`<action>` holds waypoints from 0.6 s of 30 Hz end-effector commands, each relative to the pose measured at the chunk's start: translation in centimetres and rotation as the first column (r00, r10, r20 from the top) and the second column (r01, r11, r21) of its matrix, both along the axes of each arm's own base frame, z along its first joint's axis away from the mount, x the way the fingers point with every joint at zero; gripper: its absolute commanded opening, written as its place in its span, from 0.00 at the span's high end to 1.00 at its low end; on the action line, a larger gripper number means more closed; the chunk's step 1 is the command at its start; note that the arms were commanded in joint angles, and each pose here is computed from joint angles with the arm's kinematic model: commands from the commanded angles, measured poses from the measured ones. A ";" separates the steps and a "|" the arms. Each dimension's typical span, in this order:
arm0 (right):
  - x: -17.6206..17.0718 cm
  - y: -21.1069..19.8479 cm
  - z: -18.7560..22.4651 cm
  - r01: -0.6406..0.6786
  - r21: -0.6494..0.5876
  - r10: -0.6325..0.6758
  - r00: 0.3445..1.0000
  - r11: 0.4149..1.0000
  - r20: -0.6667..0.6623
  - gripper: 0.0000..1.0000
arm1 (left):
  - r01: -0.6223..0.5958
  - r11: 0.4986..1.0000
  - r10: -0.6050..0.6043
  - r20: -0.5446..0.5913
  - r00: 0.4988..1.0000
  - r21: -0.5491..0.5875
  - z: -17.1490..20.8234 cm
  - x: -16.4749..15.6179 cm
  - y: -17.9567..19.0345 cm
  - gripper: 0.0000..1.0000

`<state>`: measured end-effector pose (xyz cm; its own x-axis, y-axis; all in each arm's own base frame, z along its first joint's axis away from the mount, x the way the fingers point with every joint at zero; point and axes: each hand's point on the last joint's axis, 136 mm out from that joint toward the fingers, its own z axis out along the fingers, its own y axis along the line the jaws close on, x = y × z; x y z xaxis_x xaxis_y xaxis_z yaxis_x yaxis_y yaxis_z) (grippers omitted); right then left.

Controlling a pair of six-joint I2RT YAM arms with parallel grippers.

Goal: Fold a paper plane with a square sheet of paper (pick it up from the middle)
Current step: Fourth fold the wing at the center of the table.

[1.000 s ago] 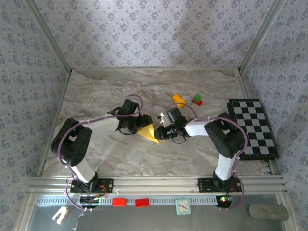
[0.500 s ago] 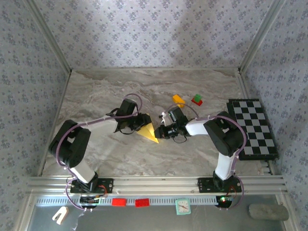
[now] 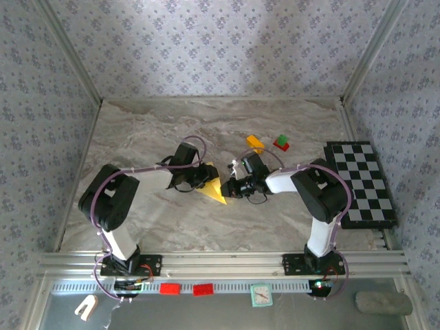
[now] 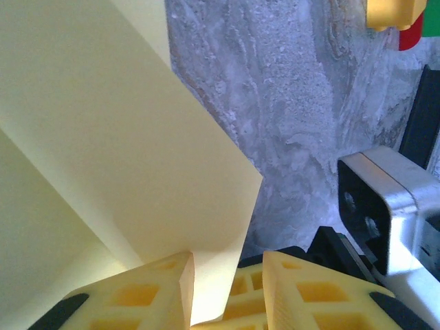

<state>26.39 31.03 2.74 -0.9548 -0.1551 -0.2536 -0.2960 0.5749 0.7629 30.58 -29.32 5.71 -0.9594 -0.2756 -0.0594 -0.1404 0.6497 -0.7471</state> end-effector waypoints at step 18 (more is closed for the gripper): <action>-0.3 -1.8 -2.9 0.056 -0.090 -0.070 0.985 0.994 -0.161 0.88 | -0.055 0.998 0.055 0.001 0.998 0.035 -0.3 0.4 2.9 0.58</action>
<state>26.64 30.82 2.40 -0.9744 -0.1335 -0.1806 -0.2246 0.5754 0.7864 30.99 -26.46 5.66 -0.9401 -0.3356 -0.0603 -0.1818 0.6427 -0.7442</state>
